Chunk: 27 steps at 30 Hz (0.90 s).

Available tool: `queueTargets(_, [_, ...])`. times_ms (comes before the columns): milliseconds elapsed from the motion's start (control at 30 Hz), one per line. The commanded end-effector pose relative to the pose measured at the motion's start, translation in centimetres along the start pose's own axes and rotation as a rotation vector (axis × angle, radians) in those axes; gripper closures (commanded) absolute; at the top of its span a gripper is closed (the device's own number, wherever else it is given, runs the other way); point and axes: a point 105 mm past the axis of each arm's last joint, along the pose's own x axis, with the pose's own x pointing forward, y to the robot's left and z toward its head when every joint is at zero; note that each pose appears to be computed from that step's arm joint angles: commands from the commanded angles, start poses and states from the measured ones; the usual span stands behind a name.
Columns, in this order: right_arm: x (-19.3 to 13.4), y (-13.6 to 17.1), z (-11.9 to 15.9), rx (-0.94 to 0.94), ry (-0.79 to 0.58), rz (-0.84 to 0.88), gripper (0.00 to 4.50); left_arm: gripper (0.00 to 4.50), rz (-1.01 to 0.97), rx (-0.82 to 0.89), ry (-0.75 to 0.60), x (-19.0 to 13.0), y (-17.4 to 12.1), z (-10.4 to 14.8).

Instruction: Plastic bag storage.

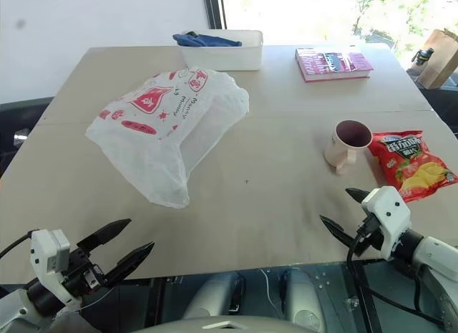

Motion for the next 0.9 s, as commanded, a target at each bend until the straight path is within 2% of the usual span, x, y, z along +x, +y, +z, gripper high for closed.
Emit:
queueTargets(33, [-0.2,0.2,1.3,-0.036,-0.029,-0.003,0.0,0.04,-0.007,0.015,-0.027,0.6,0.0,0.5])
queueTargets(367, [0.5,2.0,4.8,-0.042,-0.181,0.095,0.0,0.04,-0.023,0.091,-0.222,4.2,0.7,4.9])
queueTargets(467, [0.7,2.3,6.7,-0.049,-0.269,0.121,0.0,0.04,0.057,0.218,-0.122,5.9,1.3,5.3])
queueTargets(533, [0.8,3.1,7.3,-0.071,-0.278,0.177,0.0,0.04,0.092,0.327,-0.087,7.5,1.5,6.8])
queueTargets(633, [0.7,4.2,8.2,-0.117,-0.309,0.231,0.0,0.04,0.15,0.373,-0.066,9.3,2.7,8.6])
queueTargets(800, [0.7,4.1,8.2,-0.153,-0.321,0.222,0.0,0.04,0.203,0.544,-0.028,13.7,3.0,12.1])
queueTargets(900, [0.6,4.0,7.9,-0.173,-0.323,0.214,0.0,0.04,0.314,0.636,0.048,17.3,3.7,13.9])
